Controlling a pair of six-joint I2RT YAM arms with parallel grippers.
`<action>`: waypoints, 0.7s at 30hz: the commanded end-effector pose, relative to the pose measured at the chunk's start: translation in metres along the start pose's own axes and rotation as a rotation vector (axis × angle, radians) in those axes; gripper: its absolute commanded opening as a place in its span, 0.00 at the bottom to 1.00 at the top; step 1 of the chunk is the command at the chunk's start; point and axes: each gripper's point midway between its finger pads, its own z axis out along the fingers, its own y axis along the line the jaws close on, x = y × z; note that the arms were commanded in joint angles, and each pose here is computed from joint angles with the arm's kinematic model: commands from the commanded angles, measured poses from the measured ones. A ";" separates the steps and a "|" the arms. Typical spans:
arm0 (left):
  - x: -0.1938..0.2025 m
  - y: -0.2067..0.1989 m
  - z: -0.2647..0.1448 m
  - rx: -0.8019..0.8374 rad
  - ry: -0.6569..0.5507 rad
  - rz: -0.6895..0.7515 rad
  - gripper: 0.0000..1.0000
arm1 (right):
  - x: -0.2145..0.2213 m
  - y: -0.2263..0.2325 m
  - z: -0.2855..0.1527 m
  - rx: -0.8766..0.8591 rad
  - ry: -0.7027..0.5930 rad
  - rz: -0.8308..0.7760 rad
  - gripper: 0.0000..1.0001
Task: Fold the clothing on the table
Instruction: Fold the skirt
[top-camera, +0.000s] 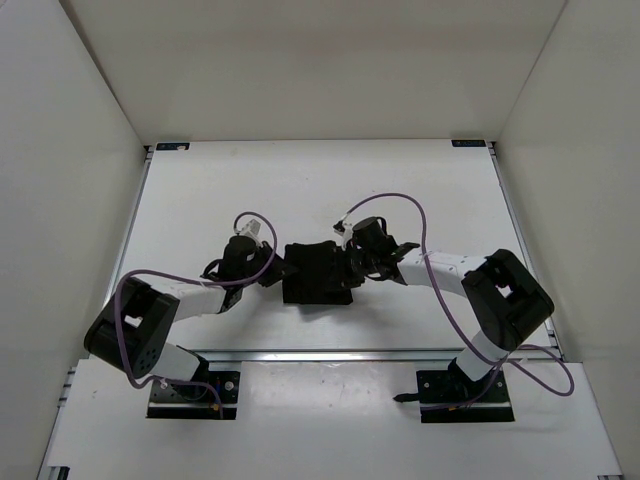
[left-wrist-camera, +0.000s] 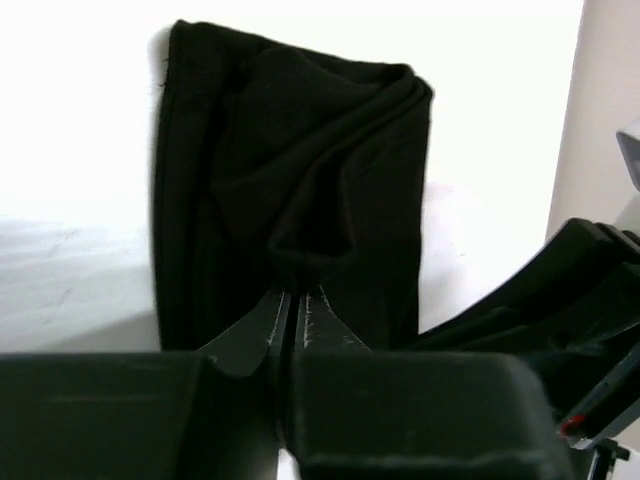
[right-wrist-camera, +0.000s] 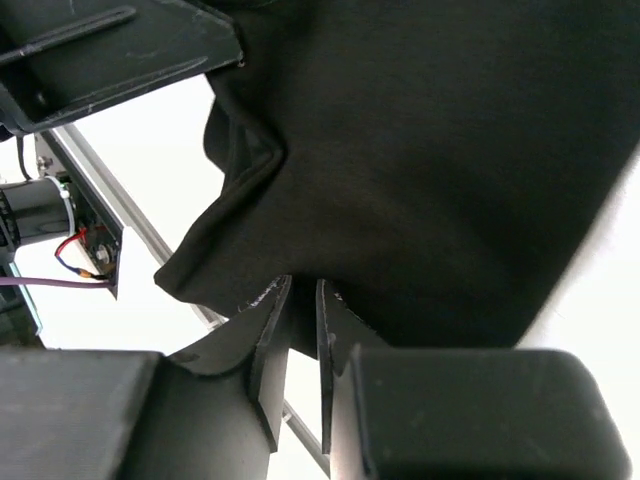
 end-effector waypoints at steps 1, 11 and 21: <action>-0.021 -0.030 0.001 0.080 -0.045 0.022 0.07 | -0.020 0.019 -0.001 -0.043 -0.049 -0.043 0.14; -0.067 -0.060 0.009 0.121 -0.103 0.049 0.02 | -0.026 0.033 -0.009 -0.101 -0.063 -0.063 0.15; -0.081 -0.040 0.048 0.064 -0.046 0.035 0.12 | -0.039 0.030 -0.036 -0.093 -0.163 -0.088 0.20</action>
